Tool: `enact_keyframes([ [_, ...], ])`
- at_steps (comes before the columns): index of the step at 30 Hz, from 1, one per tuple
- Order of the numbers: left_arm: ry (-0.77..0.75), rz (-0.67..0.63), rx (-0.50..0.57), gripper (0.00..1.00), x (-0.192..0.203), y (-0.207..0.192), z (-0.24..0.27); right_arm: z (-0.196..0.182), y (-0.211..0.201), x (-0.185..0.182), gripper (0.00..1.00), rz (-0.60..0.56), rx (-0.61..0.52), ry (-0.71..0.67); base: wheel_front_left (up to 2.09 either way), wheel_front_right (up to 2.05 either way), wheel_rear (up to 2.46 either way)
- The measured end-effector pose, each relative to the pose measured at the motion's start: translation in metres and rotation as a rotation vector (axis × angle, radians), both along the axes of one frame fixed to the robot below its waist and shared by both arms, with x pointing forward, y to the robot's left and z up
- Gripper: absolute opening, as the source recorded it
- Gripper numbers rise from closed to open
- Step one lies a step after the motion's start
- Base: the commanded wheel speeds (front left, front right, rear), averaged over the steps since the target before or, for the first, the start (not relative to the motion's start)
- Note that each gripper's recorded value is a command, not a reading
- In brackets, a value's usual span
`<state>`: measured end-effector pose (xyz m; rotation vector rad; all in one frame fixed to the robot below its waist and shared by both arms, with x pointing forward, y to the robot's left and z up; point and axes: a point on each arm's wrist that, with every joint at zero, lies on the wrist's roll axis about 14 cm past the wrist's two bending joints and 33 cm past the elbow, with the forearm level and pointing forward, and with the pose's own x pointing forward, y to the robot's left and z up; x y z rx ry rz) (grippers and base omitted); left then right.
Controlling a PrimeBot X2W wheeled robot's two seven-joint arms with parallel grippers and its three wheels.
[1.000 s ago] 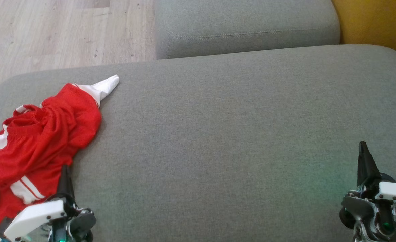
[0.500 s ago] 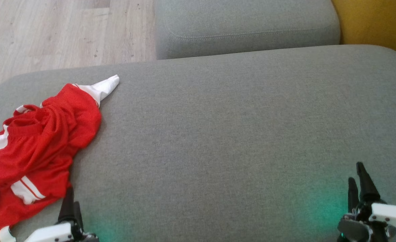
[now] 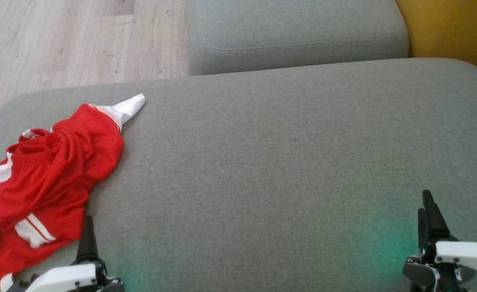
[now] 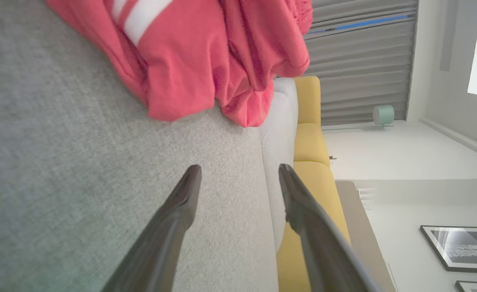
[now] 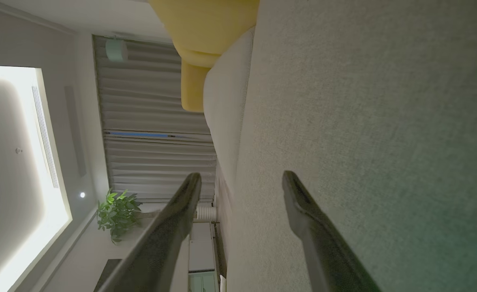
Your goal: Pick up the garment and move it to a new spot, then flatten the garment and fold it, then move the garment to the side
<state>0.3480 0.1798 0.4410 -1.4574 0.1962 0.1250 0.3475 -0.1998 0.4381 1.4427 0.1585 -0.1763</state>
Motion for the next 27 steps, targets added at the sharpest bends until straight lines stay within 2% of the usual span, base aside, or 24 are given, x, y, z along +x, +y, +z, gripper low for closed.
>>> enact_keyframes([
  [11,-0.022,-0.05,0.159,1.0,0.003,-0.01,0.01,0.008,0.008,0.002,1.0,0.043,-0.134,-0.021,0.0,0.0,0.0],
  [18,-0.018,-0.078,0.27,1.0,0.002,-0.015,0.011,0.021,0.014,0.005,1.0,0.083,-0.272,-0.062,0.0,0.0,0.0],
  [27,-0.032,-0.117,0.406,1.0,0.0,-0.024,0.014,0.027,0.018,0.004,1.0,0.108,-0.388,-0.084,0.0,0.0,0.0],
])
